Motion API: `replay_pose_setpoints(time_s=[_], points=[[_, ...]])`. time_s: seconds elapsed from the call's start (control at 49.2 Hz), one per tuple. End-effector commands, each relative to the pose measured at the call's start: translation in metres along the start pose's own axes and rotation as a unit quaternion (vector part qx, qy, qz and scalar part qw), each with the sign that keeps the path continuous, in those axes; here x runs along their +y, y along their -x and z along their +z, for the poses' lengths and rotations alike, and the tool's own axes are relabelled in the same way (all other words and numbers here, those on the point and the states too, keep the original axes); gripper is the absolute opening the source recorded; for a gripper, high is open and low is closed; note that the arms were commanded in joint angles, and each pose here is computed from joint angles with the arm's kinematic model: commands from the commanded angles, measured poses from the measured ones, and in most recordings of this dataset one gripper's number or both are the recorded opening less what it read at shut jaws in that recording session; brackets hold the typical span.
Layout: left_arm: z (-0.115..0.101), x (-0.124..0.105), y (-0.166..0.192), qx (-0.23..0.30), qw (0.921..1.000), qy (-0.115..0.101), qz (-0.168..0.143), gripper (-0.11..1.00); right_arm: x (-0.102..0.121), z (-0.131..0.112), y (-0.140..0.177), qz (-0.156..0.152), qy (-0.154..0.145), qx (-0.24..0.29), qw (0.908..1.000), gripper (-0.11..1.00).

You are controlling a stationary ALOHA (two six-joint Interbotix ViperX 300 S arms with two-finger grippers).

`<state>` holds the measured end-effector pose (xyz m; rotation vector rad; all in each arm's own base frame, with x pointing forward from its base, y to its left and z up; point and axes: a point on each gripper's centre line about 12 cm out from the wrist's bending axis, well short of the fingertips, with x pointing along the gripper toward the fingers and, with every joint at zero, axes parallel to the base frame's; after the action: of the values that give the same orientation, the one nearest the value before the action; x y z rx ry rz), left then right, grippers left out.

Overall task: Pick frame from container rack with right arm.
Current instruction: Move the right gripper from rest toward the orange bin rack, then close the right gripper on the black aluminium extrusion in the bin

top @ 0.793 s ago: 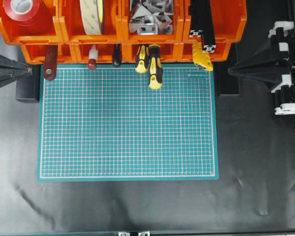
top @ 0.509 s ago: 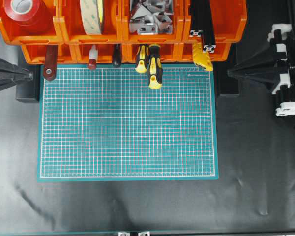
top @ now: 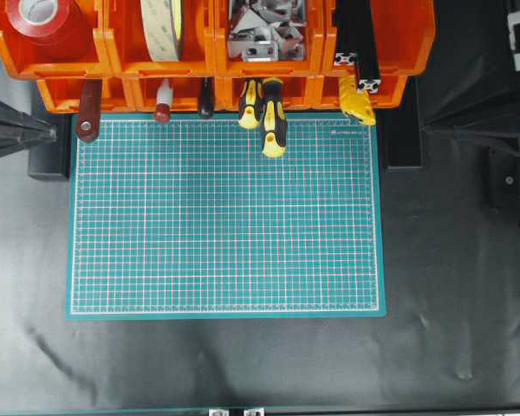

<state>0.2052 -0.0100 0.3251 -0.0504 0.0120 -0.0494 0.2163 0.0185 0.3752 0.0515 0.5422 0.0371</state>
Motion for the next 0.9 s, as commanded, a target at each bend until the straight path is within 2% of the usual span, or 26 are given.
replay_pose_setpoints(time_s=[0.0,0.102,0.325,0.407,0.488,0.59,0.732,0.875], points=[[0.011,-0.002,-0.002,-0.012,0.9999,-0.001,-0.005,0.0,0.002,0.022,0.004,-0.021,0.031,0.048,0.9981,-0.01],[0.011,-0.003,-0.002,-0.012,0.9999,-0.001,-0.005,0.0,0.003,0.029,0.0,-0.056,0.077,0.092,0.9912,-0.01],[0.01,-0.003,-0.002,-0.01,0.9999,0.0,-0.007,0.0,0.012,0.033,-0.021,-0.128,0.17,0.15,0.9655,-0.01],[0.009,-0.003,-0.002,-0.004,1.0,0.0,-0.006,0.0,0.012,0.029,-0.029,-0.166,0.201,0.165,0.9513,-0.01],[0.007,-0.003,-0.002,0.001,1.0,0.001,-0.006,0.0,0.01,0.022,-0.036,-0.218,0.236,0.183,0.9292,-0.01],[0.006,-0.003,-0.002,0.006,1.0,0.001,-0.005,0.0,0.014,0.021,-0.038,-0.262,0.274,0.185,0.9065,-0.01],[0.005,-0.003,-0.002,0.007,1.0,0.001,-0.005,0.0,0.022,0.02,-0.037,-0.307,0.301,0.189,0.883,0.0],[0.005,-0.003,-0.002,0.008,1.0,0.001,-0.005,0.0,0.03,0.013,-0.041,-0.332,0.32,0.219,0.8599,0.0]])
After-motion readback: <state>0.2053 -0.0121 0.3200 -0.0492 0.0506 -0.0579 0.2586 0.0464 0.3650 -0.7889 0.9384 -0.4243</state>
